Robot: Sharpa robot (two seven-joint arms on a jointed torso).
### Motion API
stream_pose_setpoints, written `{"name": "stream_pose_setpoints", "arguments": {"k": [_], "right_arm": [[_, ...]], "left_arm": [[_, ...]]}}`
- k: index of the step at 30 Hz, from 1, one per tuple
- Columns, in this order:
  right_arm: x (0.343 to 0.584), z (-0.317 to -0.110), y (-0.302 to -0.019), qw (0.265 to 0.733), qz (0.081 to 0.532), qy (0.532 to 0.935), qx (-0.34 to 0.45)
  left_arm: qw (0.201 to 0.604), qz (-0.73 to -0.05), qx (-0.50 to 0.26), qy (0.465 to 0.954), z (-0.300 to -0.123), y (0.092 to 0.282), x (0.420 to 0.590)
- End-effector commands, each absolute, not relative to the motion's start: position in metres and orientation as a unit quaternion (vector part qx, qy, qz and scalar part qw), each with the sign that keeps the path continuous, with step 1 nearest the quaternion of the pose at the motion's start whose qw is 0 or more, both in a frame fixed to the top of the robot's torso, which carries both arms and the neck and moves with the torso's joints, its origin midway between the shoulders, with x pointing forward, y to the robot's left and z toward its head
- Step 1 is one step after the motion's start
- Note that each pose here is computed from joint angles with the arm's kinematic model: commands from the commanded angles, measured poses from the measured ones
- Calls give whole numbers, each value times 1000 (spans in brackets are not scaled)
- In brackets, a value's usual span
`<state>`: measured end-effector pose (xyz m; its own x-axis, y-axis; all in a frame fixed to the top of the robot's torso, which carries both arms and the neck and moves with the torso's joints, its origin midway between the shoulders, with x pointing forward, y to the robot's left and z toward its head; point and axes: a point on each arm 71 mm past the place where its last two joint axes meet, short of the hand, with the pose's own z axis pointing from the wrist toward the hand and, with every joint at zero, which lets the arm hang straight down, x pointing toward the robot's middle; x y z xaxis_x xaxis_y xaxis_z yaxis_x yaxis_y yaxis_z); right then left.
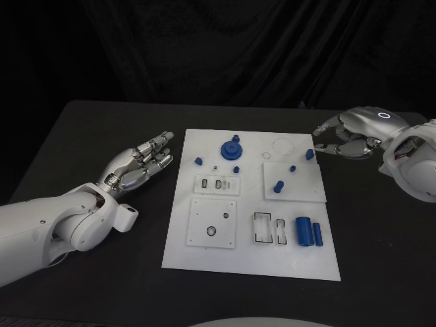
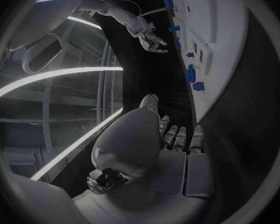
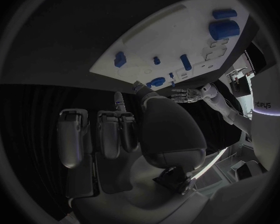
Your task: Assemble the parts on the task board
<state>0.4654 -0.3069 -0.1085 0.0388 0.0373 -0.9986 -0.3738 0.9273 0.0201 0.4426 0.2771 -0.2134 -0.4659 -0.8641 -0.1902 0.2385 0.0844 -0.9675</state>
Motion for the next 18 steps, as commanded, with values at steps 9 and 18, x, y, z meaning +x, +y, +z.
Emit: {"name": "stream_pose_setpoints", "arguments": {"k": [9,18], "right_arm": [[468,-125,-322,698,123,699,-99],[470,-133,-320,689,118,708,-100]], "left_arm": [[457,-671,-229,537,-202,276,440],[457,-671,-229,537,-202,277,440]]}}
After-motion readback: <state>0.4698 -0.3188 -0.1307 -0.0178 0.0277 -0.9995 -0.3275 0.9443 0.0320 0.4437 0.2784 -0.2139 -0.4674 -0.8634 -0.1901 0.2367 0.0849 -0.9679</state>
